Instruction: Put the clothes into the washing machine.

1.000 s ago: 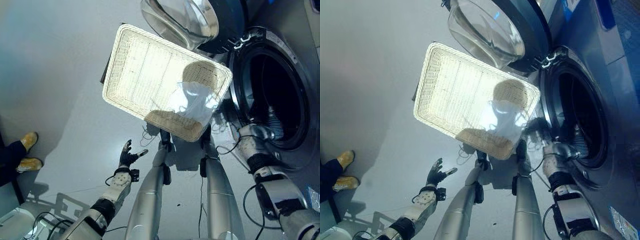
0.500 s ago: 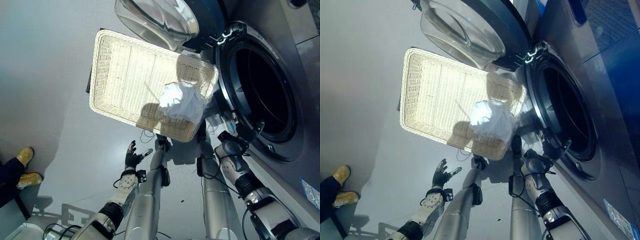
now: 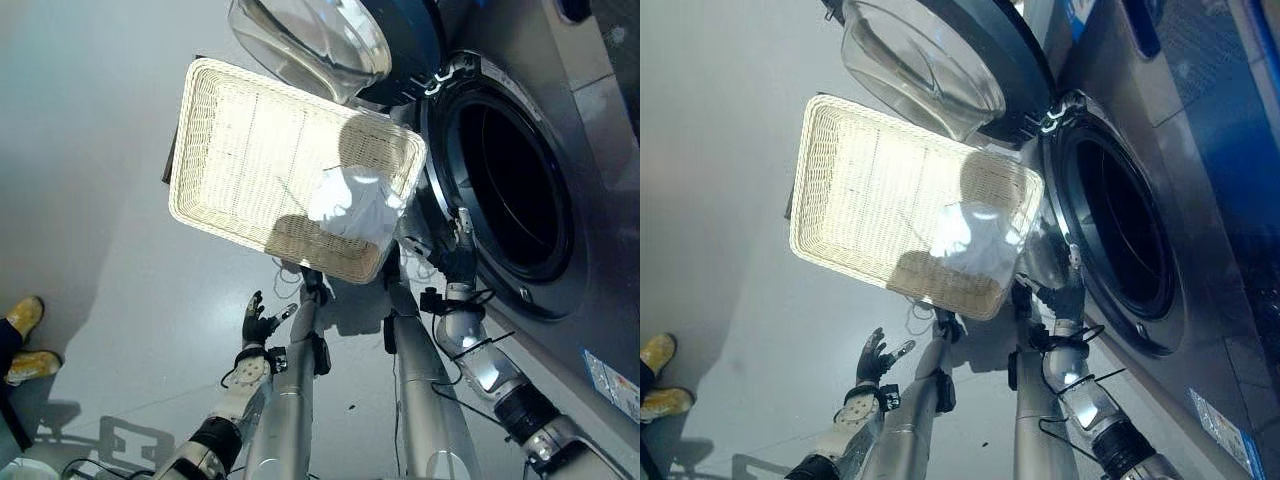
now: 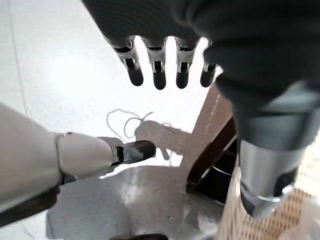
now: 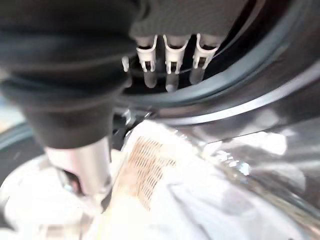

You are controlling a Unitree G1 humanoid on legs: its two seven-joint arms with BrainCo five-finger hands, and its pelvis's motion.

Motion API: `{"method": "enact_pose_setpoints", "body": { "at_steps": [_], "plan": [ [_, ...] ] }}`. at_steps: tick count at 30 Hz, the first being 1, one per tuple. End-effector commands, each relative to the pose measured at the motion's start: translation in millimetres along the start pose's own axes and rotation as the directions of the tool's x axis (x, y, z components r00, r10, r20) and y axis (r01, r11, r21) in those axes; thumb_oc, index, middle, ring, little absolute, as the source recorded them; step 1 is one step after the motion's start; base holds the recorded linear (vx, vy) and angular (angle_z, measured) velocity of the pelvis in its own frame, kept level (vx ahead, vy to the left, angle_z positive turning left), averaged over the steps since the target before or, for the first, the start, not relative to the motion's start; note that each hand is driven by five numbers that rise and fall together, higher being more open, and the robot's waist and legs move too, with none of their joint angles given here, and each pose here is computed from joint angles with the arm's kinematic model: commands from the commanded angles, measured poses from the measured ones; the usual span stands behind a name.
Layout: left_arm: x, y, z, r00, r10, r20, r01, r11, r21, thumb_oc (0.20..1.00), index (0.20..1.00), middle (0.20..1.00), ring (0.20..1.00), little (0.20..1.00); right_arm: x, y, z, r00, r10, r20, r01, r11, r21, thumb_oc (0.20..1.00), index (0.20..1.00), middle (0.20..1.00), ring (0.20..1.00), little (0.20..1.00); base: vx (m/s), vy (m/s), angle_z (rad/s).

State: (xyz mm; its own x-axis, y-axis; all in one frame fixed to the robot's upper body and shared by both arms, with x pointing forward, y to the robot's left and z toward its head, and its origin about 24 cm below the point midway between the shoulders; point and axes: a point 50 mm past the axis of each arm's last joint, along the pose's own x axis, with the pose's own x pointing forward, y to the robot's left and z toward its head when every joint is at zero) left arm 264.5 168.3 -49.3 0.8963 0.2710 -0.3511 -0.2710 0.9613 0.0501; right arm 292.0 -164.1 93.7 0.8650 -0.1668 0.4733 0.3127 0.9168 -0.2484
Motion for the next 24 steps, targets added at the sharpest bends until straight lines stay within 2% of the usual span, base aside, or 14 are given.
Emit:
{"method": "enact_pose_setpoints", "body": {
  "at_steps": [1,3,5,7,8,9,10,13,18,19,20,21,22,24],
  "plan": [
    [3.4,29.3,-9.2,0.998,0.052,-0.035,-0.051,0.998,0.035,1.0,1.0,1.0,1.0,1.0,4.0,3.0,26.8,0.955,0.089,0.283,-0.028,0.976,-0.214,1.0,1.0,1.0,1.0,1.0,0.0,-0.061,0.15],
    [5.0,32.5,-9.0,0.998,0.05,-0.034,-0.049,0.998,0.042,1.0,1.0,1.0,1.0,1.0,9.3,1.5,31.3,0.927,0.151,0.344,-0.039,0.949,-0.312,1.0,1.0,1.0,1.0,1.0,0.0,-0.065,0.21],
    [8.3,36.3,-6.6,0.999,0.045,-0.031,-0.043,0.998,0.056,1.0,1.0,1.0,1.0,1.0,17.5,0.5,42.4,0.857,0.262,0.444,-0.038,0.891,-0.452,1.0,1.0,1.0,1.0,1.0,-0.01,-0.061,0.14],
    [8.3,36.3,-6.6,0.999,0.045,-0.031,-0.043,0.998,0.056,1.0,1.0,1.0,1.0,1.0,17.5,0.5,42.4,0.857,0.262,0.444,-0.038,0.891,-0.452,1.0,1.0,1.0,1.0,1.0,-0.01,-0.039,0.13],
    [11.5,39.1,-3.5,0.999,0.041,-0.027,-0.039,0.997,0.072,1.0,1.0,1.0,1.0,1.0,26.3,-1.8,50.2,0.813,0.317,0.489,-0.017,0.852,-0.524,1.0,1.0,1.0,1.0,1.0,-0.01,-0.05,0.23],
    [11.5,39.1,-3.5,0.999,0.041,-0.027,-0.039,0.997,0.072,1.0,1.0,1.0,1.0,1.0,26.3,-1.8,50.2,0.813,0.317,0.489,-0.017,0.852,-0.524,1.0,1.0,1.0,1.0,1.0,-0.04,-0.156,0.37],
    [19.5,44.0,4.6,0.999,0.031,-0.021,-0.029,0.994,0.108,1.0,1.0,1.0,1.0,1.0,48.3,1.2,63.6,0.737,0.464,0.492,-0.02,0.742,-0.67,1.0,1.0,1.0,1.0,1.0,-0.03,-0.127,0.22],
    [25.2,47.8,11.3,1.0,0.024,-0.016,-0.022,0.991,0.134,1.0,1.0,1.0,1.0,1.0,63.1,9.4,64.9,0.715,0.571,0.404,-0.086,0.644,-0.76,1.0,1.0,1.0,1.0,1.0,-0.03,-0.1,0.33],
    [25.5,48.0,11.7,1.0,0.023,-0.016,-0.021,0.991,0.136,1.0,1.0,1.0,1.0,1.0,63.9,9.9,64.5,0.715,0.578,0.394,-0.092,0.635,-0.767,1.0,1.0,1.0,1.0,1.0,-0.01,-0.018,0.29],
    [29.3,51.4,17.3,1.0,0.019,-0.011,-0.017,0.989,0.144,1.0,1.0,1.0,1.0,1.0,72.3,15.1,57.4,0.727,0.637,0.256,-0.167,0.526,-0.834,1.0,1.0,1.0,1.0,1.0,-0.01,-0.056,0.3],
    [30.7,51.9,19.8,1.0,0.019,-0.01,-0.017,0.988,0.155,1.0,1.0,1.0,1.0,1.0,76.4,16.4,50.0,0.746,0.649,0.149,-0.227,0.459,-0.859,1.0,1.0,1.0,1.0,1.0,-0.01,-0.061,0.31],
    [31.2,53.0,20.8,1.0,0.019,-0.01,-0.017,0.987,0.158,1.0,1.0,1.0,1.0,1.0,79.6,14.8,44.4,0.767,0.637,0.078,-0.258,0.417,-0.871,1.0,1.0,1.0,1.0,1.0,0.0,-0.024,0.07],
    [31.8,54.6,22.0,1.0,0.021,-0.01,-0.019,0.987,0.159,1.0,1.0,1.0,1.0,1.0,83.2,11.1,30.2,0.793,0.605,-0.071,-0.325,0.321,-0.889,1.0,1.0,1.0,1.0,1.0,0.0,-0.015,0.16],
    [32.9,54.5,25.2,1.0,0.023,-0.008,-0.022,0.987,0.162,1.0,1.0,1.0,1.0,1.0,81.6,11.0,19.5,0.796,0.587,-0.147,-0.369,0.279,-0.887,1.0,1.0,1.0,1.0,1.0,0.01,-0.015,0.18]
  ]
}}
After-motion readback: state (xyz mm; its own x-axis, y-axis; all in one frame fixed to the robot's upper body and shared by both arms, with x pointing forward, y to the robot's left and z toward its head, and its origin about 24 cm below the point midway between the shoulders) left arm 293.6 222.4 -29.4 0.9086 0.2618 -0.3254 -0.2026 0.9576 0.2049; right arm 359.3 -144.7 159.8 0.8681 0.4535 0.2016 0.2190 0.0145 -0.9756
